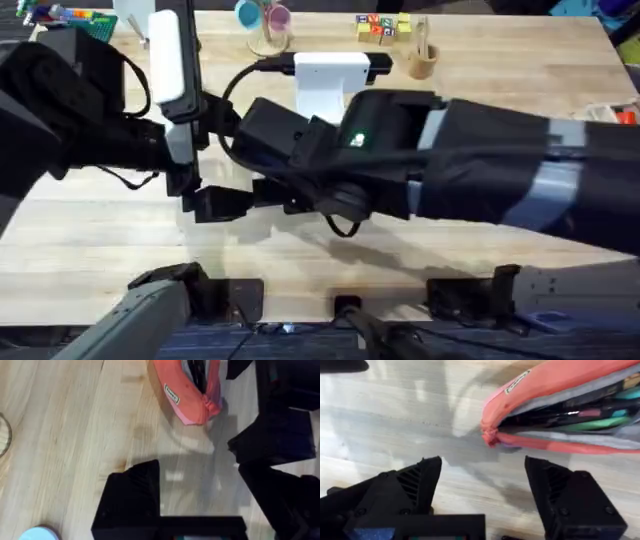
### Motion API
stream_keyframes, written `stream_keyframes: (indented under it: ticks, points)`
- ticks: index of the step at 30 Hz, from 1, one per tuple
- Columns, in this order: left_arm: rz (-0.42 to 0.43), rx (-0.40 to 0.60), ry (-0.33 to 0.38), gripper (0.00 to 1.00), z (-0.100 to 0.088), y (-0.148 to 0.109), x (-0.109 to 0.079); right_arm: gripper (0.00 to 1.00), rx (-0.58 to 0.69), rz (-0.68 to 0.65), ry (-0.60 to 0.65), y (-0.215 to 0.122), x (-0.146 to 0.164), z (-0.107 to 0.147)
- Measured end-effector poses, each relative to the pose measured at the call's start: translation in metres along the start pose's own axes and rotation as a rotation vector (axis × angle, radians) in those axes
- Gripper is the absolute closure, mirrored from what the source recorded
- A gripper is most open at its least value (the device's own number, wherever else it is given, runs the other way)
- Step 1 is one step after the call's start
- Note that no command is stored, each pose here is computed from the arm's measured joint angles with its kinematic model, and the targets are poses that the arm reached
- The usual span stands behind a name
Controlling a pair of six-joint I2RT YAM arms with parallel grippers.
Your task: Unzip the bag, pick up the pens from the table one at a time and place them inside, then zip the bag closed.
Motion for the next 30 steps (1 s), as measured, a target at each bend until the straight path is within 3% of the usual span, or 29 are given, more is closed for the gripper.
stream_keyframes:
  ticks: [6,19,27,30]
  points:
    - [-0.003,0.019,0.007,0.007,0.003,0.000,0.001,0.065,-0.005,0.011,0.025,0.007,0.002,0.001]
    - [0.008,-0.050,-0.019,0.006,-0.007,0.000,-0.002,0.073,-0.094,0.098,0.099,0.019,-0.015,-0.019]
    - [0.007,-0.050,-0.019,0.006,-0.007,0.000,-0.002,0.345,-0.107,0.110,0.118,0.021,-0.019,-0.022]
    - [0.008,-0.050,-0.019,0.006,-0.007,0.000,-0.002,0.490,-0.107,0.108,0.129,0.022,-0.018,-0.022]
Point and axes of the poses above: each hand's point on the last joint's axis, 136 mm out from that joint toward the fingers, its own y axis out along the fingers, its own x axis along the line the jaws close on, z = x × y, the point moved 2 cm from there along -y, back along the fingers, and after that the axes turned 5 degrees about y, right-handed, at the moved point
